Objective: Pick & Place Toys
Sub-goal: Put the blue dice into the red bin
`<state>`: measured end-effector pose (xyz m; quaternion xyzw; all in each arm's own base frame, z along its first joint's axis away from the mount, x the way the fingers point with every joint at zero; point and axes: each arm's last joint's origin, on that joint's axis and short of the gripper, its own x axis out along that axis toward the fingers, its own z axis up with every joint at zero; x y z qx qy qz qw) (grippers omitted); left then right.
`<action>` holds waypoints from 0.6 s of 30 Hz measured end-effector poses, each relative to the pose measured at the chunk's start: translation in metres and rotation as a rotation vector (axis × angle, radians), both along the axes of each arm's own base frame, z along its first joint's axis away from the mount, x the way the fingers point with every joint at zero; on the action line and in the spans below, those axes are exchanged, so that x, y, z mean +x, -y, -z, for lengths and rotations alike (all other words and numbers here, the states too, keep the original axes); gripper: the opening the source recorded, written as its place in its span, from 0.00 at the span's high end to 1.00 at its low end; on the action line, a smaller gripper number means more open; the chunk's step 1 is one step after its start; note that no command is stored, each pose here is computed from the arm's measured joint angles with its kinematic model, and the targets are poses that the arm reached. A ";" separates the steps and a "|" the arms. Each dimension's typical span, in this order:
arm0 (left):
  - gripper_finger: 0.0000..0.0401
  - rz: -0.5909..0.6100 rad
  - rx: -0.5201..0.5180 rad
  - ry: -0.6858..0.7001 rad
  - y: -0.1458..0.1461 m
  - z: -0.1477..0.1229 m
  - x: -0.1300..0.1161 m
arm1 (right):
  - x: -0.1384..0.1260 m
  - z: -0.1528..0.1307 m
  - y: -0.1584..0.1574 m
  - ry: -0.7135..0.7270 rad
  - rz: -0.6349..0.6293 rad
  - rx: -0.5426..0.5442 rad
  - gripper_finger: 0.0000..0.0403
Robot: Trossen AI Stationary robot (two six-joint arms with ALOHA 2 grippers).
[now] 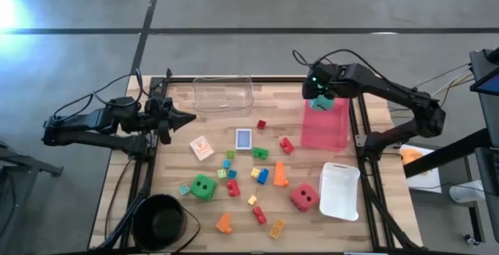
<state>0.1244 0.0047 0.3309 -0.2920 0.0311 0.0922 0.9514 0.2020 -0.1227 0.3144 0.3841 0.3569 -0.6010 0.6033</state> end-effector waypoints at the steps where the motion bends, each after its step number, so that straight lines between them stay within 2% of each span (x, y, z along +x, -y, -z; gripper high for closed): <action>1: 0.99 -0.001 -0.010 0.002 0.000 0.000 0.000 | -0.001 0.002 0.001 -0.013 0.004 0.006 0.25; 8: 0.99 -0.016 -0.158 0.030 0.000 -0.001 0.000 | -0.006 0.036 0.015 -0.122 0.031 0.071 0.25; 18: 0.99 -0.020 -0.178 0.036 0.000 -0.001 0.000 | -0.012 0.083 0.025 -0.095 0.057 0.111 0.25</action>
